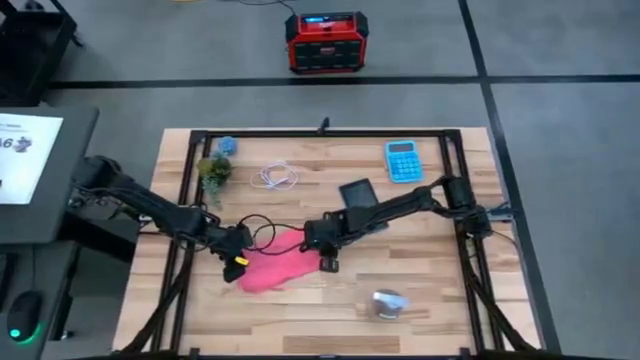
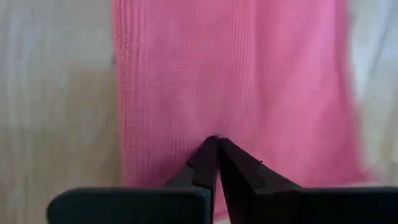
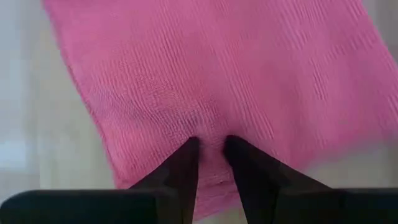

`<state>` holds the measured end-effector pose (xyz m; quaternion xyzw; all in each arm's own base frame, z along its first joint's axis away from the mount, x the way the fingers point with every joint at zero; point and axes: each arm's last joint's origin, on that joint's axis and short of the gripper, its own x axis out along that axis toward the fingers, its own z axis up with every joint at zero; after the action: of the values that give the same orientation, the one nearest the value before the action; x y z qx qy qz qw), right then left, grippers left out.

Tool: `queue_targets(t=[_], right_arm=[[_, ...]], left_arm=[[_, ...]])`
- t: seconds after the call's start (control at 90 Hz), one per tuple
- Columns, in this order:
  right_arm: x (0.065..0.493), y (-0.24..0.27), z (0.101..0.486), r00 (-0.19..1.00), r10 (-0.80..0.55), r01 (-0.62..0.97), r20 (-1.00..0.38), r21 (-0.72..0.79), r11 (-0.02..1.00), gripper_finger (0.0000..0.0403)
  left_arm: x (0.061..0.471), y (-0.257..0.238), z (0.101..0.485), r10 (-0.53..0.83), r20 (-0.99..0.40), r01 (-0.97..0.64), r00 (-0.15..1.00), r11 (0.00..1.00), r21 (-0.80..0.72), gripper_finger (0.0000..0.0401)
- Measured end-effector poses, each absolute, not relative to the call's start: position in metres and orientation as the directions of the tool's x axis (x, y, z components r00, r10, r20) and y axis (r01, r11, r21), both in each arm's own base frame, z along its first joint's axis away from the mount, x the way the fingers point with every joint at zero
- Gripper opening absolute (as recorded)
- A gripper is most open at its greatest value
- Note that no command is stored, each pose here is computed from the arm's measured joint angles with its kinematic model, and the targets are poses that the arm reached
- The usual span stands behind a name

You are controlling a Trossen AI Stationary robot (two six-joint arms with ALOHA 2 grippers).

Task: Apply microfiber cloth
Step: Fold the pink microfiber cloth

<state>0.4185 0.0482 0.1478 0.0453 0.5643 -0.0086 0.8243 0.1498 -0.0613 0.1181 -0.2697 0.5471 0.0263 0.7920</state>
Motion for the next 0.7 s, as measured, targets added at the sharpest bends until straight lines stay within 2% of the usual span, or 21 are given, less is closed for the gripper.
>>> queue_targets(t=[0.167, 0.278, 0.478, 0.578, 0.7], right_arm=[[0.403, 0.044, 0.171, 0.313, -0.074, 0.113, -0.947, -0.04, 0.993, 0.0087], [0.404, 0.046, 0.174, 0.337, -0.086, 0.116, -0.937, -0.049, 0.992, 0.0087], [0.413, 0.073, 0.174, 0.488, 0.075, -0.105, -0.869, 0.027, 0.994, 0.0087], [0.416, 0.077, 0.172, 0.537, 0.1, -0.117, -0.838, 0.043, 0.992, 0.0087], [0.415, 0.076, 0.171, 0.528, 0.114, -0.122, -0.841, 0.057, 0.991, 0.0087]], left_arm=[[0.145, -0.059, 0.108, -0.236, -0.898, -0.364, 0.371, 0.853, -0.375, 0.0], [0.142, -0.058, 0.111, -0.238, -0.896, -0.353, 0.375, 0.857, -0.375, 0.0], [0.146, -0.06, 0.136, -0.246, -0.878, -0.286, 0.41, 0.88, -0.38, 0.0], [0.151, -0.061, 0.147, -0.273, -0.835, -0.249, 0.477, 0.87, -0.426, 0.0], [0.151, -0.061, 0.146, -0.263, -0.839, -0.253, 0.476, 0.873, -0.417, 0.0]])
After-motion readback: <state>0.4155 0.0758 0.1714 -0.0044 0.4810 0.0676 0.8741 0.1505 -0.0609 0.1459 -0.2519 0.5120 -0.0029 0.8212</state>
